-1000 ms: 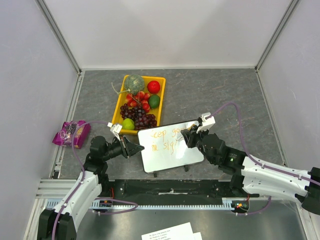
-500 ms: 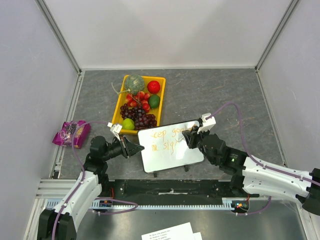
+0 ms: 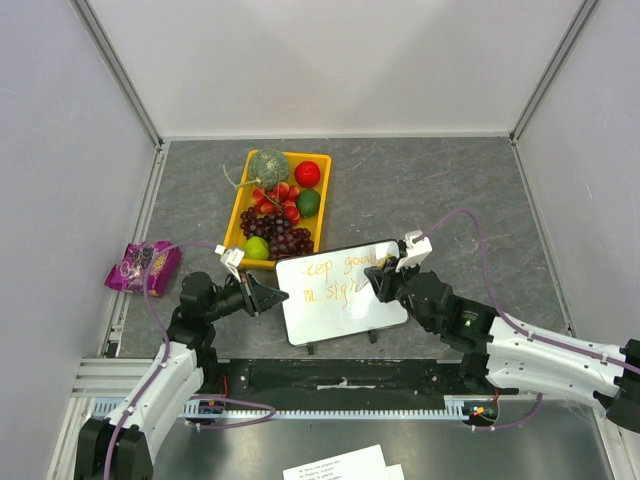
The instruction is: Write a sentence on the whiteboard
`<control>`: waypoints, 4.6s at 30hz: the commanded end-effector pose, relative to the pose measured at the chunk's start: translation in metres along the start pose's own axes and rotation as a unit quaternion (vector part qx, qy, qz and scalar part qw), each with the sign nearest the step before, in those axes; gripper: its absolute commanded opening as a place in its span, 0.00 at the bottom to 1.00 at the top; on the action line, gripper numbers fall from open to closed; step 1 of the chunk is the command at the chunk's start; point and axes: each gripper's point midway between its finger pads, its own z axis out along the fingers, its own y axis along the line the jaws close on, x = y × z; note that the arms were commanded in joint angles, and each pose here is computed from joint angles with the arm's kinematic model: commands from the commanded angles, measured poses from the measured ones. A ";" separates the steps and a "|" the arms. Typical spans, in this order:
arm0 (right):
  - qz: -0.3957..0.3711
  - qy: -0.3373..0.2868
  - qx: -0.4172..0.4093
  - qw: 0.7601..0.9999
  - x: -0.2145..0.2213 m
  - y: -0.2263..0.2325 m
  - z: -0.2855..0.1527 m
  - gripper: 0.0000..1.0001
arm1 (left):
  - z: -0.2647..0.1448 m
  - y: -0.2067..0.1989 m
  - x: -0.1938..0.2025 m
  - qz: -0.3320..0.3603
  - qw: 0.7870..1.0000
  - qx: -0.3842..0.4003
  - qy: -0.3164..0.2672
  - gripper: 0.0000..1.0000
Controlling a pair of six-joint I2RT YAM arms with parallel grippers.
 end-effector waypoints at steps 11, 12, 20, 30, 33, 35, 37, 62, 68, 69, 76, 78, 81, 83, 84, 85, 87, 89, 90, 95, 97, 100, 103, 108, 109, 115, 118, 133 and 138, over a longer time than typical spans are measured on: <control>0.006 -0.069 -0.012 0.998 -0.067 0.018 -0.008 0.00 | 0.001 0.002 -0.007 0.028 0.999 -0.003 -0.017 0.02; 0.004 -0.070 -0.011 0.997 -0.068 0.019 -0.006 0.00 | 0.001 0.002 -0.007 0.027 1.000 -0.003 -0.016 0.02; -0.010 -0.069 0.003 0.998 -0.068 0.023 0.011 0.00 | 0.001 0.002 -0.007 0.026 1.000 -0.003 -0.017 0.02; -0.017 -0.059 0.024 0.998 -0.053 0.012 0.018 0.00 | 0.001 0.001 -0.008 0.027 0.999 -0.003 -0.017 0.02; -0.017 -0.054 0.029 0.998 -0.045 0.007 0.019 0.00 | 0.001 0.001 -0.008 0.027 0.999 -0.003 -0.017 0.02; -0.017 -0.050 0.031 0.998 -0.042 0.005 0.019 0.00 | 0.001 0.002 -0.007 0.027 0.999 -0.003 -0.017 0.02; -0.018 -0.047 0.030 0.998 -0.039 0.004 0.019 0.00 | 0.001 0.001 -0.007 0.027 0.999 -0.002 -0.017 0.02; -0.014 0.009 0.015 1.000 0.006 -0.007 0.011 0.00 | 0.001 0.002 -0.007 0.027 0.999 -0.004 -0.017 0.02; -0.013 0.020 0.008 1.000 0.014 -0.006 0.010 0.00 | 0.001 0.002 -0.007 0.028 0.999 -0.003 -0.017 0.02; -0.012 0.021 0.008 1.000 0.015 -0.006 0.010 0.00 | 0.001 0.002 -0.007 0.027 0.999 -0.003 -0.017 0.02; -0.001 -0.003 -0.020 1.000 -0.008 0.007 0.004 0.00 | 0.001 0.002 -0.007 0.028 0.999 -0.003 -0.017 0.02; 0.007 -0.018 -0.039 0.999 -0.023 0.017 -0.001 0.00 | 0.001 0.002 -0.008 0.027 0.999 -0.004 -0.017 0.02; 0.021 -0.043 -0.056 0.997 -0.045 0.025 -0.009 0.00 | 0.001 0.002 -0.008 0.027 0.999 -0.004 -0.017 0.02; 0.022 -0.055 -0.052 0.997 -0.054 0.023 -0.013 0.00 | 0.001 0.002 -0.007 0.027 0.999 -0.004 -0.017 0.02; 0.022 -0.059 -0.048 0.997 -0.058 0.022 -0.015 0.00 | 0.001 0.002 -0.007 0.026 1.000 -0.004 -0.016 0.02; 0.022 -0.064 -0.046 0.997 -0.061 0.020 -0.016 0.00 | 0.001 0.002 -0.008 0.027 0.999 -0.004 -0.017 0.02; 0.019 -0.069 -0.031 0.997 -0.064 0.014 -0.017 0.00 | 0.001 0.002 -0.007 0.027 0.999 -0.004 -0.017 0.02; 0.014 -0.071 -0.014 0.997 -0.064 0.007 -0.018 0.00 | 0.001 0.002 -0.007 0.027 0.999 -0.004 -0.017 0.02; 0.014 -0.073 -0.009 0.997 -0.064 0.005 -0.018 0.00 | 0.001 0.001 -0.008 0.028 0.999 -0.003 -0.017 0.02; 0.003 -0.069 0.011 0.998 -0.058 -0.003 -0.014 0.00 | 0.001 0.002 -0.008 0.029 0.999 -0.004 -0.018 0.02; 0.000 -0.066 0.012 0.998 -0.056 -0.003 -0.012 0.00 | 0.001 0.001 -0.007 0.027 0.999 -0.003 -0.016 0.02; -0.001 -0.062 0.004 0.998 -0.052 0.001 -0.010 0.00 | 0.001 0.002 -0.007 0.027 0.999 -0.003 -0.017 0.02; -0.002 -0.060 0.001 0.998 -0.051 0.002 -0.009 0.00 | 0.001 0.002 -0.007 0.026 1.000 -0.003 -0.017 0.02; -0.003 -0.054 -0.003 0.999 -0.045 0.002 -0.007 0.00 | 0.001 0.002 -0.008 0.027 0.999 -0.004 -0.018 0.02; -0.003 -0.053 -0.002 0.999 -0.044 0.001 -0.007 0.00 | 0.001 0.002 -0.008 0.028 0.999 -0.004 -0.018 0.02; -0.001 -0.047 -0.002 0.999 -0.037 0.002 -0.003 0.00 | 0.001 0.002 -0.007 0.027 0.999 -0.004 -0.017 0.02; -0.003 -0.041 -0.004 0.999 -0.031 0.003 0.001 0.00 | 0.001 0.002 -0.008 0.028 0.999 -0.004 -0.017 0.02; -0.010 -0.031 0.023 0.999 -0.012 -0.012 0.006 0.00 | 0.001 0.001 -0.008 0.029 0.999 -0.002 -0.017 0.02; -0.014 -0.028 0.039 0.999 -0.009 -0.020 0.005 0.00 | 0.000 0.002 -0.007 0.027 0.999 -0.003 -0.017 0.02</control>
